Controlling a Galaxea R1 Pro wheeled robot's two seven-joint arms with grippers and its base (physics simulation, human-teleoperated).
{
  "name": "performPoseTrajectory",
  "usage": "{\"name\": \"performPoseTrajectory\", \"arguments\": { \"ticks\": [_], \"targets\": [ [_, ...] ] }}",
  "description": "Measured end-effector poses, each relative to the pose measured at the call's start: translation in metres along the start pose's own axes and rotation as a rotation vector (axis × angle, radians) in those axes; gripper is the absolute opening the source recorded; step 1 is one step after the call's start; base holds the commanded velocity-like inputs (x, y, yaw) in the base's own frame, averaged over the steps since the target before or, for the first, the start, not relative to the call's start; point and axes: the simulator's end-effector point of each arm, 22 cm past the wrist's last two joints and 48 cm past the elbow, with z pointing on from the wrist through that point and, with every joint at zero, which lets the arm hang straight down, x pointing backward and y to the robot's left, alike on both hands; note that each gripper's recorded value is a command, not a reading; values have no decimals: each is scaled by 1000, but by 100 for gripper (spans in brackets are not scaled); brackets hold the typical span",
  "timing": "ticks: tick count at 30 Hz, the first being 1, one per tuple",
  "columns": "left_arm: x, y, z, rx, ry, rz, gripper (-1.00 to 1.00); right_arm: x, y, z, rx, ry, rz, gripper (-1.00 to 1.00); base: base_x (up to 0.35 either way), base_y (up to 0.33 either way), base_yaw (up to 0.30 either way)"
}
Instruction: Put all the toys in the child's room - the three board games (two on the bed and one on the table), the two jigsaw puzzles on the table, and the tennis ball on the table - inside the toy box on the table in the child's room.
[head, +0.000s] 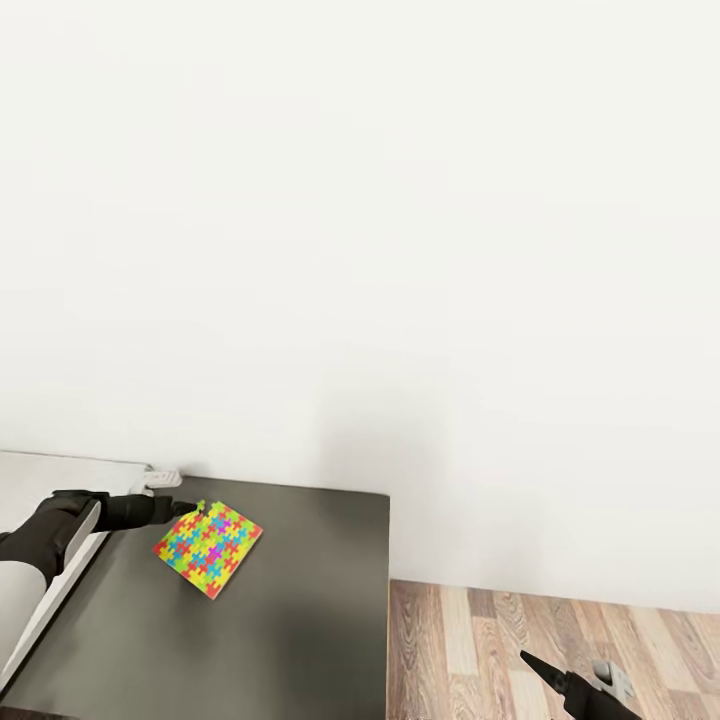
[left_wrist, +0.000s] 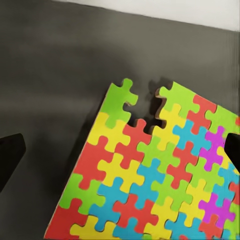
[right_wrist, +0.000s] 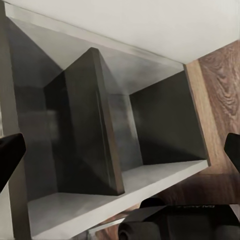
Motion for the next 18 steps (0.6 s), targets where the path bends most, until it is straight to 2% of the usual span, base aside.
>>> {"name": "performPoseTrajectory", "arguments": {
  "ticks": [3, 10, 18],
  "targets": [
    [-4, -7, 0, 44, -23, 23, 100, 1, -1, 0, 3, 3, 2, 100, 0, 0, 0],
    [-2, -24, 2, 134, -30, 44, 100, 5, -5, 1, 10, 11, 8, 100, 0, 0, 0],
    [3, -26, 7, 150, -20, 43, 100, 8, -9, 2, 17, 19, 14, 100, 0, 0, 0]
  ]
}}
